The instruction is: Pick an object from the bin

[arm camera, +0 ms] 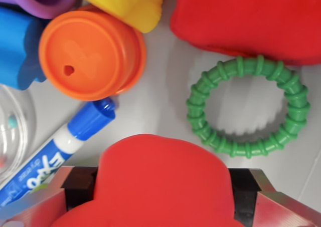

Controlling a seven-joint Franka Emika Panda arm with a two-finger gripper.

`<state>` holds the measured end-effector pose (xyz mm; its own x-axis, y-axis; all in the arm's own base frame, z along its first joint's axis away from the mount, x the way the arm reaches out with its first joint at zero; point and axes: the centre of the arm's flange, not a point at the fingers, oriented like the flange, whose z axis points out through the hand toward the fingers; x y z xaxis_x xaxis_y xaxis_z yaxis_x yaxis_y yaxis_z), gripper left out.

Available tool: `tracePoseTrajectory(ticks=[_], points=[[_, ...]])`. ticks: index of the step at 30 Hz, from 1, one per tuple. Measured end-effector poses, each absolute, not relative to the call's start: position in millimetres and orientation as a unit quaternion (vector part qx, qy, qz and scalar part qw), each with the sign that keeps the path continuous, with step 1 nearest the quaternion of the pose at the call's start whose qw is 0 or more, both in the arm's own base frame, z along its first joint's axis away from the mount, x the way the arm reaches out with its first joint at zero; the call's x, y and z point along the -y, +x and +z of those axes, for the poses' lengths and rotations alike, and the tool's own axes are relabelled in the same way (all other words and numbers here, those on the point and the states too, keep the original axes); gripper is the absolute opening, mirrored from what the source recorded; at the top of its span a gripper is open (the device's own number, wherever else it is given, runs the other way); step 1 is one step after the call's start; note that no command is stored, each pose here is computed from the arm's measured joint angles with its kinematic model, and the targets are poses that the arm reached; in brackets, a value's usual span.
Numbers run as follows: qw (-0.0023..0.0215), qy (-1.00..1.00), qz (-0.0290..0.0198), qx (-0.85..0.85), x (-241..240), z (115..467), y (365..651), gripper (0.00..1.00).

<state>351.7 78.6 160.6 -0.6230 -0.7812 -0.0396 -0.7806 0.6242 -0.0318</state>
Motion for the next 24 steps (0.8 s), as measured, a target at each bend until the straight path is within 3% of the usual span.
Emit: tracePoseTrajectory(ticks=[20,24], points=[[0.0195,-0.434,-0.0050,-0.901,-79.3,238.4,348.9,0.00],[0.0172,-0.435,-0.0049,-0.900,-79.0,256.6,347.2,0.00]])
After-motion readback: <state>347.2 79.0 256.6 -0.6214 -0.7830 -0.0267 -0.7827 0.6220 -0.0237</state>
